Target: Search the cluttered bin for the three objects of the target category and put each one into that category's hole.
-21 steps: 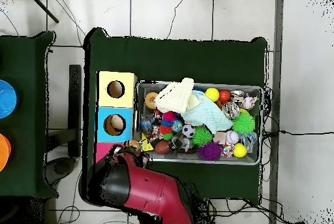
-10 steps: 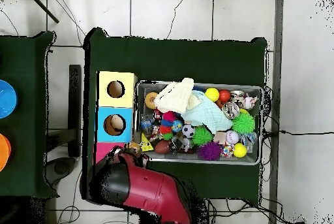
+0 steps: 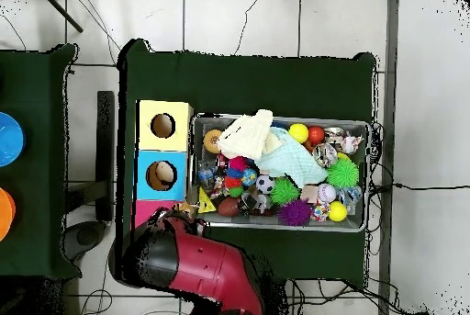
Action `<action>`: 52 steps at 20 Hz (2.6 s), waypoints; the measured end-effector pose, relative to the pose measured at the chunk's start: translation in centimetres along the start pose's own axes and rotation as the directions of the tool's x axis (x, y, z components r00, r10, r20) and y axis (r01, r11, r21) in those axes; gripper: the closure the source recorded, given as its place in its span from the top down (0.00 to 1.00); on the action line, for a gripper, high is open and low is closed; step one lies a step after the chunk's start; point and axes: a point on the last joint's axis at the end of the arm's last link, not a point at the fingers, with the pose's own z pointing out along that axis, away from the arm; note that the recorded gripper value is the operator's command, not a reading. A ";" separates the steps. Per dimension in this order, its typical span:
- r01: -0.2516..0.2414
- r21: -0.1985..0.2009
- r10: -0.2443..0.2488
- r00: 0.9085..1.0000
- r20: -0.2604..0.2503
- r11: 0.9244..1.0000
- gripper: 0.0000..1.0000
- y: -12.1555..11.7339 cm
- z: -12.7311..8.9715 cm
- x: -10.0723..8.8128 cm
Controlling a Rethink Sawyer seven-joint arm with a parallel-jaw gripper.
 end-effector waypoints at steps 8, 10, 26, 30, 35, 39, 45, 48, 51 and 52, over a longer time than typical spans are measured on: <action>0.000 0.002 0.000 1.000 -0.007 1.000 0.00 0.0 0.2 0.3; 0.001 0.002 -0.001 1.000 -0.009 1.000 0.00 0.0 0.2 0.5; 0.006 0.001 -0.006 1.000 -0.028 1.000 0.00 1.0 0.8 2.9; 0.006 -0.005 -0.006 1.000 -0.002 1.000 0.00 1.5 0.8 2.8; 0.008 -0.012 -0.007 1.000 0.024 1.000 0.00 2.3 0.7 2.9; 0.005 -0.016 -0.005 1.000 0.029 1.000 0.00 2.6 0.7 2.9; 0.007 -0.013 -0.007 1.000 0.018 1.000 0.00 3.1 1.2 3.4; 0.009 -0.006 -0.009 1.000 0.004 1.000 0.00 3.1 1.9 3.7; 0.009 -0.002 -0.009 1.000 -0.002 1.000 0.00 3.0 2.2 3.9; 0.010 0.002 -0.010 1.000 -0.005 1.000 0.00 3.0 2.5 4.0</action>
